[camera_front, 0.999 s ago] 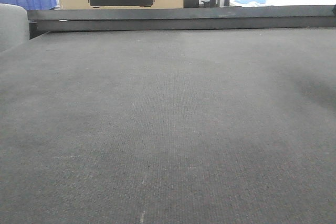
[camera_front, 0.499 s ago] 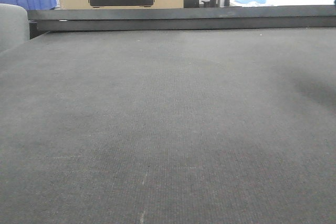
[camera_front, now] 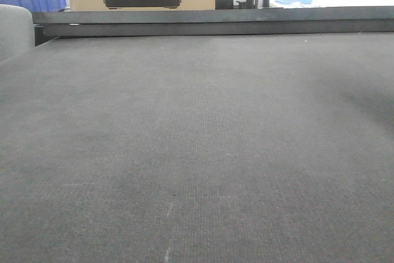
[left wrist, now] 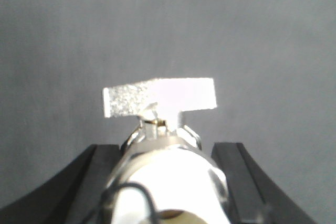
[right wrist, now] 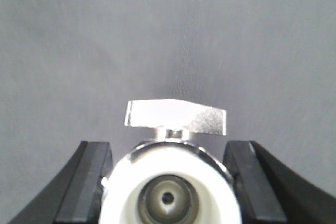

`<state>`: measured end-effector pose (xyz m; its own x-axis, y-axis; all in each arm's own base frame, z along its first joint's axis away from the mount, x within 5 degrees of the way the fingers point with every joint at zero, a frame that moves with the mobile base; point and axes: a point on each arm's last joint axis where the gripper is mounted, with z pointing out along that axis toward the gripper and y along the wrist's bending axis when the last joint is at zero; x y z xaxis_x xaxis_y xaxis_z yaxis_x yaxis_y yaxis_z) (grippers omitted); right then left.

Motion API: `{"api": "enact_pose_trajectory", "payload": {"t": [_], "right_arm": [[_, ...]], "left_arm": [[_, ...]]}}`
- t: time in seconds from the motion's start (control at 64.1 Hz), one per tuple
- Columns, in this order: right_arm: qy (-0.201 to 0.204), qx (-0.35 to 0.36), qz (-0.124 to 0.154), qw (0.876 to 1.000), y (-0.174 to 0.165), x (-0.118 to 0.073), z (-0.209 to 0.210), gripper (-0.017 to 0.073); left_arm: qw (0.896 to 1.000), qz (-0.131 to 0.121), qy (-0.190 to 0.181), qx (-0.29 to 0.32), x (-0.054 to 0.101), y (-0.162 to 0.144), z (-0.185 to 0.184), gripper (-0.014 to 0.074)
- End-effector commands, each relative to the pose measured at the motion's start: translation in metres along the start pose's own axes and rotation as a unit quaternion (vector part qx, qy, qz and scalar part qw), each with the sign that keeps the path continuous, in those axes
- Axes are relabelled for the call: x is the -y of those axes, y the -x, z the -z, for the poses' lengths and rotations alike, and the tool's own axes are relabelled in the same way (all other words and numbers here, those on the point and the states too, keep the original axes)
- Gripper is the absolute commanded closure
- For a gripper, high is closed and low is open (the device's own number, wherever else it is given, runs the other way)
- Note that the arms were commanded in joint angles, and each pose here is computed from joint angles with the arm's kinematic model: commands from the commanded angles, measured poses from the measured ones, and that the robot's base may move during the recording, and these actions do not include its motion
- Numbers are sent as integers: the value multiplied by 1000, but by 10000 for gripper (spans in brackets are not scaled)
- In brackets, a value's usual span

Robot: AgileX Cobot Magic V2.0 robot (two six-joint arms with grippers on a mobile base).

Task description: Place valve from conveyor to right shelf box

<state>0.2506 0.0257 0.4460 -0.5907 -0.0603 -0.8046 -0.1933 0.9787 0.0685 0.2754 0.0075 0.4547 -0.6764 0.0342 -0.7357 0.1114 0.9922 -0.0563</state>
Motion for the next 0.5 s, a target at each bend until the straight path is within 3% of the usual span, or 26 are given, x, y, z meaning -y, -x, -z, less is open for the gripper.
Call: {"api": "enact_pose_trajectory", "payload": {"t": [0.0,0.203,0.484], "right_arm": [[-5,63,10,998,13,-3,25,721],[-6,83,13,996,16,-5,38,721],[-6,83,13,996,16,-5,38,721]], "left_arm": [[997,-2,-3,73,8,6,33,705],[993,-6,3,120,12,6,56,705],[994,-8,5,113,11,5,55,705]]}}
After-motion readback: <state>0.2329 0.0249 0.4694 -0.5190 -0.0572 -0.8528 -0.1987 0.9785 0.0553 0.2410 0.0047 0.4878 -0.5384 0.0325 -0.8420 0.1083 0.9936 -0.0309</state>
